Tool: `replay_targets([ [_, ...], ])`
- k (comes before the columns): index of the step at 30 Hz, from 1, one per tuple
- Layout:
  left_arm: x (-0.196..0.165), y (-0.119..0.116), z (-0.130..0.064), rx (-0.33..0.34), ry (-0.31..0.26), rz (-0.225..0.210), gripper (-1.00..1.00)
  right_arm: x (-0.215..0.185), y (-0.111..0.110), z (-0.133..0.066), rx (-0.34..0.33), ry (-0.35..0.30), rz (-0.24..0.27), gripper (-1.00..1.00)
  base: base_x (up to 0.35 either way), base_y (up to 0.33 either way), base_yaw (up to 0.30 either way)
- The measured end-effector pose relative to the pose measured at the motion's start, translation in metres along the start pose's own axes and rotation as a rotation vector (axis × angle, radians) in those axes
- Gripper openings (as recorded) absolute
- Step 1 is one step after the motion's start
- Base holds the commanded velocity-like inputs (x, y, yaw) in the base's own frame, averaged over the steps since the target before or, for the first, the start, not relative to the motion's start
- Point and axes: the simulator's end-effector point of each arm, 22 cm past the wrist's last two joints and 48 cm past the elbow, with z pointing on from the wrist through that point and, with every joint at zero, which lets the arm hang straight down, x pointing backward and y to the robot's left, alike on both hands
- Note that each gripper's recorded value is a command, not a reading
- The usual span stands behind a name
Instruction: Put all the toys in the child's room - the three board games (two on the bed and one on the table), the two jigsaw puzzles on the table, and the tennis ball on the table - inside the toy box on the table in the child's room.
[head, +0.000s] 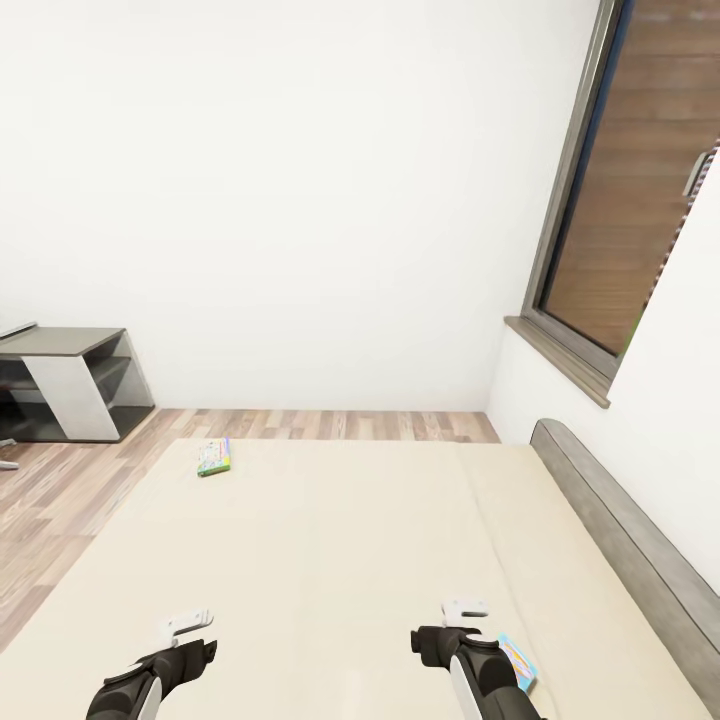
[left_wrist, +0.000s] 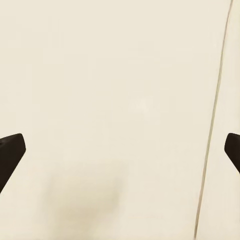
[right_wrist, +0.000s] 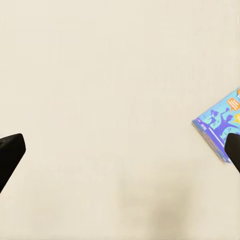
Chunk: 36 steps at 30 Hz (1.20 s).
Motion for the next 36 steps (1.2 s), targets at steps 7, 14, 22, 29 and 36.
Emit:
replay_targets([
  [7,0.0001,-0.0001,0.0000,0.000,0.000,0.000,1.00,-0.0005,-0.0001,0.0000,0.000,-0.001,0.001,1.00,-0.001,-0.017,0.000],
  [14,0.0002,-0.0001,0.0001,0.000,0.001,0.000,1.00,-0.0006,-0.0001,0.0000,0.000,-0.001,0.001,1.00,0.000,-0.187,0.000],
  [22,0.0002,0.0000,0.0000,0.000,0.001,0.000,1.00,-0.0004,0.0001,0.0000,0.000,-0.001,0.000,1.00,0.000,-0.074,0.000],
  [29,0.0002,-0.0001,0.0000,0.000,0.001,0.000,1.00,-0.0008,0.0001,0.0000,0.000,-0.001,0.000,1.00,0.000,-0.041,0.000],
  [36,0.0002,-0.0001,0.0000,0.000,0.001,0.000,1.00,-0.0010,0.0001,0.0000,0.000,-0.002,0.000,1.00,0.000,-0.108,0.000],
])
